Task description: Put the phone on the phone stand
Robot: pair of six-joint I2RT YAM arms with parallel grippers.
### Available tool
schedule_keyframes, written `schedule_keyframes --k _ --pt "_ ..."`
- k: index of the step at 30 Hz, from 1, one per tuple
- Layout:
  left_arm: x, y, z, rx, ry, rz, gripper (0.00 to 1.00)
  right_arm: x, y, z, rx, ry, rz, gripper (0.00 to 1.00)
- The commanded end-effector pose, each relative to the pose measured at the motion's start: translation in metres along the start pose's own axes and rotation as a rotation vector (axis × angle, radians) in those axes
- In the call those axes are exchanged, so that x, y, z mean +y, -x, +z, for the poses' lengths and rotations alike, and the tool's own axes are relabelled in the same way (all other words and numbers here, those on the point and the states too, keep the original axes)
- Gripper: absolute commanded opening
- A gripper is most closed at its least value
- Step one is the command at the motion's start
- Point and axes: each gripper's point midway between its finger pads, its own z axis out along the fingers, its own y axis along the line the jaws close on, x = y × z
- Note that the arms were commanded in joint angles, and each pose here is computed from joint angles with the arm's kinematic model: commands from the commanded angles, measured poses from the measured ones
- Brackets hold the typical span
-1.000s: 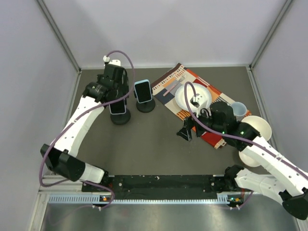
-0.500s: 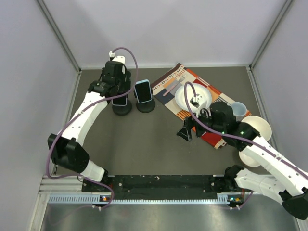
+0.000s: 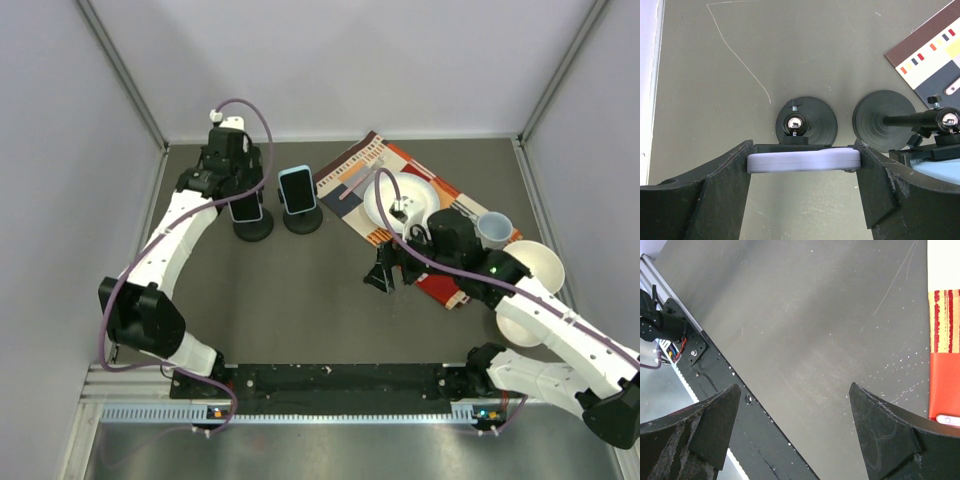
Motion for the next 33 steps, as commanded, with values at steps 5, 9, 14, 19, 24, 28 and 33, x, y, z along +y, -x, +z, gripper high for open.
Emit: schedule_keyframes --k 5,9,14,19,24,28,33 --pt "0.004 0.06 -0.047 -0.212 -0.107 -0.15 0.99 0.005 0.018 -0.011 -0.044 -0.003 0.014 0.91" --pt "0.004 0.068 -0.071 -0.279 -0.156 -0.147 0.99 0.002 0.024 -0.014 -0.052 -0.031 0.006 0.92" --pt "0.006 0.082 -0.102 -0.354 -0.195 -0.141 0.99 -0.008 0.035 -0.019 -0.072 -0.106 0.014 0.99" --pt "-0.032 0.092 -0.16 -0.513 -0.503 -0.083 0.99 -0.064 0.047 -0.04 -0.148 -0.469 0.114 0.99" --pt "-0.068 0.089 -0.188 -0.53 -0.759 -0.072 0.98 -0.092 0.073 -0.077 -0.249 -0.699 0.113 0.99" --pt "-0.095 0.081 -0.198 -0.487 -0.942 -0.047 0.98 -0.088 0.098 -0.105 -0.359 -0.723 0.088 0.99" --pt "-0.096 0.082 -0.216 -0.542 -0.985 -0.034 0.98 -0.065 0.134 -0.133 -0.548 -0.621 0.034 0.99"
